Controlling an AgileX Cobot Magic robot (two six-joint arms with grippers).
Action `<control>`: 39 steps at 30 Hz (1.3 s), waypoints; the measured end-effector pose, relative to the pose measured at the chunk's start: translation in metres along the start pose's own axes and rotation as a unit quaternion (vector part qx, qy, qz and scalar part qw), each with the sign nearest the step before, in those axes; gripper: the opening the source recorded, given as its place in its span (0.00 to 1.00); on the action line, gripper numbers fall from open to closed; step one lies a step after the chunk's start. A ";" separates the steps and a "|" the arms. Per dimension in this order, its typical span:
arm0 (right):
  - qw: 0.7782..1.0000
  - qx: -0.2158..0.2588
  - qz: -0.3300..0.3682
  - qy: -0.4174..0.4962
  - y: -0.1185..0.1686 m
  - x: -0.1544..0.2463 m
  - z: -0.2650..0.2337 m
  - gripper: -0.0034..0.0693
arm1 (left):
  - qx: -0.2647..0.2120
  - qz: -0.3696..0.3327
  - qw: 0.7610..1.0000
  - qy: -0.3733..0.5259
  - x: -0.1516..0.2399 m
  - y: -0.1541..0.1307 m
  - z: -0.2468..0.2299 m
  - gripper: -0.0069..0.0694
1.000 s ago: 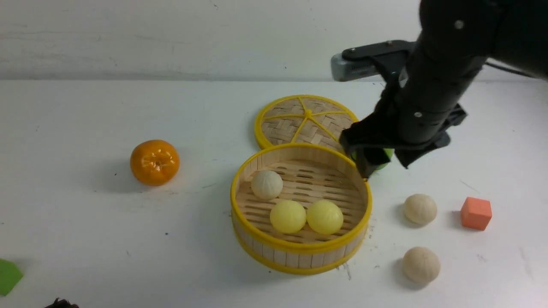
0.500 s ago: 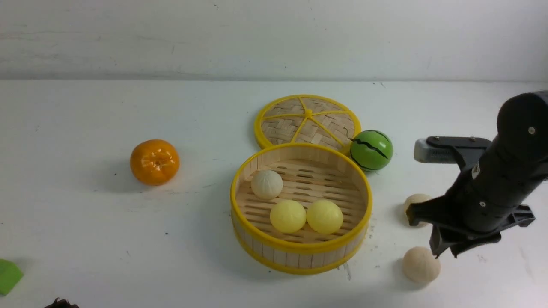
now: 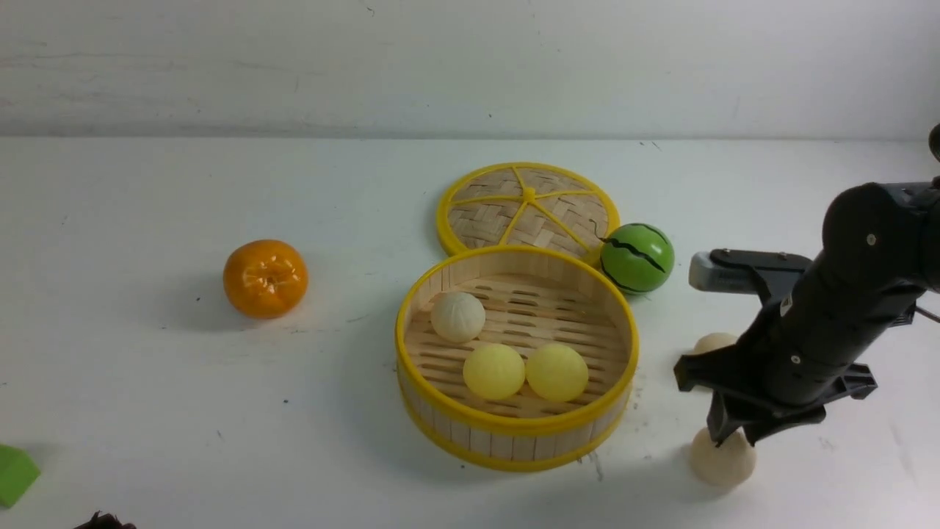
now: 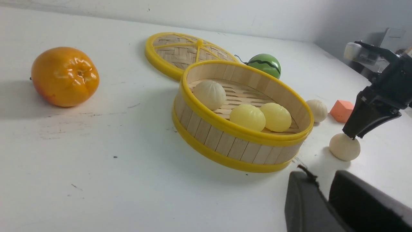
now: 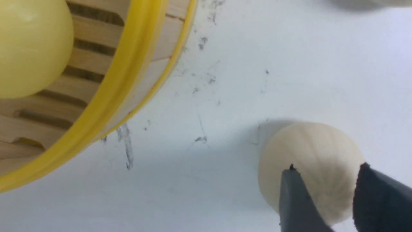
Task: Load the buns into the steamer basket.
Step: Use the right arm to grab a steamed stuffed bun, then use the right arm to put the steamed stuffed bun into the steamer
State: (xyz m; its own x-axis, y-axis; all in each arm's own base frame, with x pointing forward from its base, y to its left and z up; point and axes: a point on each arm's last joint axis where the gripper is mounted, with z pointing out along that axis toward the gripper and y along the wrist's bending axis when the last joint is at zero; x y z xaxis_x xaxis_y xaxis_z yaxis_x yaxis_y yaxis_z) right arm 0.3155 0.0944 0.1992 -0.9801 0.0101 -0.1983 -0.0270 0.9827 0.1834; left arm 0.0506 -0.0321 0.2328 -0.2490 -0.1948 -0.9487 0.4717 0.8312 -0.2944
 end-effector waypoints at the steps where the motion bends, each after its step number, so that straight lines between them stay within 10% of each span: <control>1: 1.000 0.000 0.000 0.000 0.000 0.000 0.001 0.41 | 0.000 0.000 1.000 0.000 0.000 0.000 0.000 0.25; 14: 1.000 0.012 -0.002 0.018 -0.005 -0.001 0.015 0.38 | 0.000 0.000 1.000 0.000 0.000 0.000 0.000 0.26; 31: 1.000 -0.002 -0.024 0.003 0.003 -0.001 -0.024 0.05 | 0.000 0.000 1.000 0.001 0.000 0.000 0.000 0.27; 39: 0.989 -0.072 -0.088 -0.093 0.064 -0.048 -0.076 0.06 | 0.000 0.000 1.000 0.001 0.000 0.000 0.000 0.27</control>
State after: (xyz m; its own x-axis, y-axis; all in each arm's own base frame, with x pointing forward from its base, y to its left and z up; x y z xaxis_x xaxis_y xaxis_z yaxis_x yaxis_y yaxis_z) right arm 0.3459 0.1429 0.2939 -0.9052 -0.1111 -0.4103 -0.2341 0.9360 0.2629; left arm 0.0506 -0.0321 0.2324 -0.2499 -0.1943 -0.9486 0.4714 0.8313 -0.2944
